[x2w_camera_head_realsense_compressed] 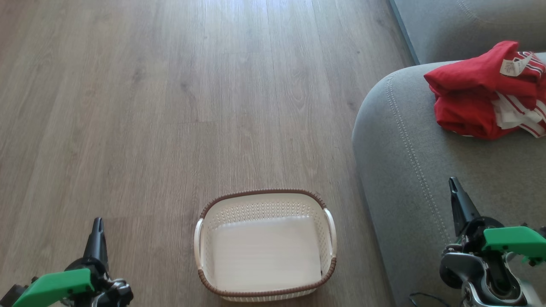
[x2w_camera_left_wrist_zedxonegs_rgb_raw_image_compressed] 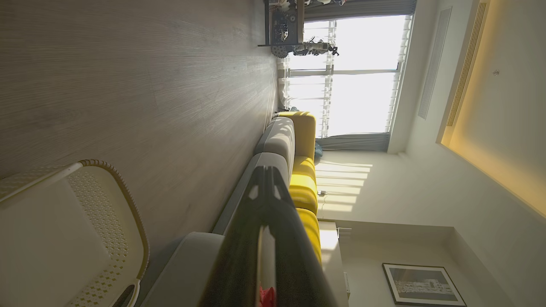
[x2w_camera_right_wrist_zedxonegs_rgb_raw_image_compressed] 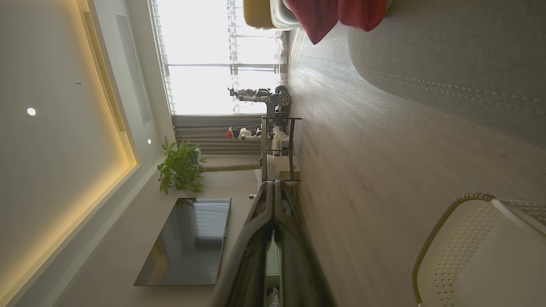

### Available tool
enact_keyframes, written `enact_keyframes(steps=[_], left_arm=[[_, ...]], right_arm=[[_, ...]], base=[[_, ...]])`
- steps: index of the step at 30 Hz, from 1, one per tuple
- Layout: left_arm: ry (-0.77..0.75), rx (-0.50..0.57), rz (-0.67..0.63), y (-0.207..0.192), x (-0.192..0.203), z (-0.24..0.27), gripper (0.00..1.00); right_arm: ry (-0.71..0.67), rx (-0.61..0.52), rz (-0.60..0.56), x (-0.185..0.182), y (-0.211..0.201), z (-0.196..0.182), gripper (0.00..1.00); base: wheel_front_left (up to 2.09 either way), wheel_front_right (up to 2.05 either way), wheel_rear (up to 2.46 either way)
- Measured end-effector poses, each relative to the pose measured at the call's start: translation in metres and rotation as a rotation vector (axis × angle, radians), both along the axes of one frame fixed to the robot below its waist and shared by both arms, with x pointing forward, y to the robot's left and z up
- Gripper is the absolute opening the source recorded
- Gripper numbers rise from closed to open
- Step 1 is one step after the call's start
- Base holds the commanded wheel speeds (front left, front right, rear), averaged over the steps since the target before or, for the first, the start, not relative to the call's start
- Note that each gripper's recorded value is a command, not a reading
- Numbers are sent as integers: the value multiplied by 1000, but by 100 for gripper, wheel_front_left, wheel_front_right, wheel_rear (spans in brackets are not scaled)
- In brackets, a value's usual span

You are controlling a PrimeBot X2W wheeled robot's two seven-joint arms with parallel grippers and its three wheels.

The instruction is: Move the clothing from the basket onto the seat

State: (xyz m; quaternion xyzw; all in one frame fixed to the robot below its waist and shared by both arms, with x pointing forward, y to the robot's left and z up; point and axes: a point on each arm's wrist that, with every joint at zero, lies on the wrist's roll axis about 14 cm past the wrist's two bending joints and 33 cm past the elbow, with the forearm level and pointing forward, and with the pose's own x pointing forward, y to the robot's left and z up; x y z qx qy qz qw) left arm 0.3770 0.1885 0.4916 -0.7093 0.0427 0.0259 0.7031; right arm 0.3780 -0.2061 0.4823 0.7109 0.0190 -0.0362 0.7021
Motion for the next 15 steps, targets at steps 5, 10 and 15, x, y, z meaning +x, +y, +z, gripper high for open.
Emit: enact_keyframes(steps=[5,10,15], left_arm=[[0,0,0,0,0,0,0],[0,0,0,0,0,0,0],[0,0,1,0,0,0,0]], right_arm=[[0,1,3,0,1,0,0],[0,5,-4,0,0,0,0],[0,4,1,0,2,0,0]], base=[[0,0,0],[0,0,0],[0,0,0]])
